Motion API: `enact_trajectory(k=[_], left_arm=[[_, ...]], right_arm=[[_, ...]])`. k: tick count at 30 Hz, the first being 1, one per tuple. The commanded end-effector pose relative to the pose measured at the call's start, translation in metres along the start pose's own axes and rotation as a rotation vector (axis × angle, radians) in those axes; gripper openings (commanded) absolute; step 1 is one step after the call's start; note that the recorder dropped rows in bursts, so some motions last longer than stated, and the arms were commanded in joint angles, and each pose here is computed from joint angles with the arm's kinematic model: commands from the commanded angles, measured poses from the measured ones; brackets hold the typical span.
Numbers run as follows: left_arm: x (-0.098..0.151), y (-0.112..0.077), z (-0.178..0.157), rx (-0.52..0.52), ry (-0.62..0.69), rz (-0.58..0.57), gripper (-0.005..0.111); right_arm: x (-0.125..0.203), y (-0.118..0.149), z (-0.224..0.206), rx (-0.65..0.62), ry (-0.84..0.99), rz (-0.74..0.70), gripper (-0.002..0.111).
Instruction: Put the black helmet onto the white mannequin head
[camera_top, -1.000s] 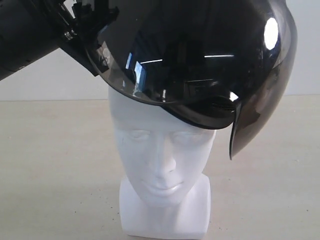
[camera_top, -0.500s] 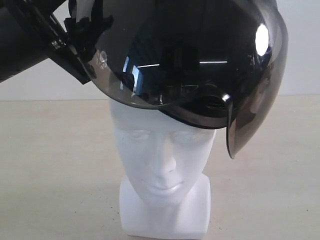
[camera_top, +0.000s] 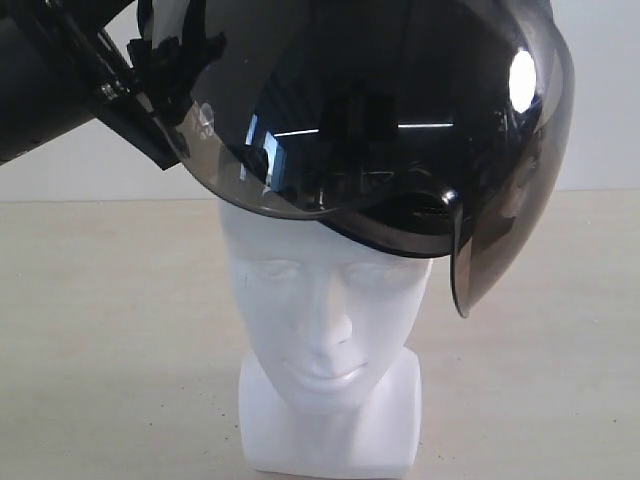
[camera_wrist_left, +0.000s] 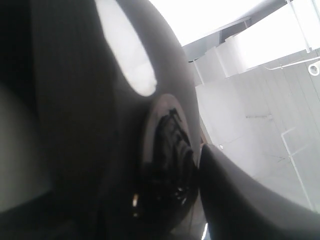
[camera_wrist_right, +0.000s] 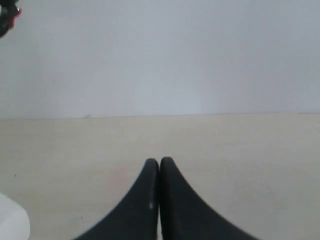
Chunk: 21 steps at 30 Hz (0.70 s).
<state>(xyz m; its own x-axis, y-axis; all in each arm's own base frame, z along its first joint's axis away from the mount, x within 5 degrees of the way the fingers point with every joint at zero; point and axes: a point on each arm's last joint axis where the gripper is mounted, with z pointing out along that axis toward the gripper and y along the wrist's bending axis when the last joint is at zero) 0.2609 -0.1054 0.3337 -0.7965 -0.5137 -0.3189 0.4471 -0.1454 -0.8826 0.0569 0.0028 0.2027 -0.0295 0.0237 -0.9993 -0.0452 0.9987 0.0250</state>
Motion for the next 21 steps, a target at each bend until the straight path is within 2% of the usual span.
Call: enact_trajectory(k=[1, 5, 8, 10, 14, 21], left_arm=[[-0.003, 0.017, -0.006, -0.122, 0.001, 0.092, 0.004], [-0.003, 0.017, -0.006, -0.122, 0.001, 0.092, 0.004], [-0.003, 0.017, -0.006, -0.122, 0.001, 0.092, 0.004], [-0.003, 0.017, -0.006, -0.123, 0.003, 0.093, 0.004], [-0.003, 0.017, -0.006, -0.125, 0.007, 0.094, 0.004], [-0.003, 0.017, -0.006, -0.126, 0.009, 0.097, 0.004]], right_arm=[[-0.012, 0.000, -0.001, 0.002, -0.131, 0.029, 0.000], [-0.017, 0.000, -0.002, 0.000, -0.187, 0.052, 0.000], [-0.028, -0.002, -0.005, -0.018, -0.311, 0.231, 0.000], [-0.034, -0.001, -0.006, -0.030, -0.284, 0.304, 0.000], [-0.056, 0.003, -0.007, -0.032, -0.046, 0.336, 0.000], [-0.096, 0.012, 0.032, -0.042, 0.377, 0.325, 0.000]])
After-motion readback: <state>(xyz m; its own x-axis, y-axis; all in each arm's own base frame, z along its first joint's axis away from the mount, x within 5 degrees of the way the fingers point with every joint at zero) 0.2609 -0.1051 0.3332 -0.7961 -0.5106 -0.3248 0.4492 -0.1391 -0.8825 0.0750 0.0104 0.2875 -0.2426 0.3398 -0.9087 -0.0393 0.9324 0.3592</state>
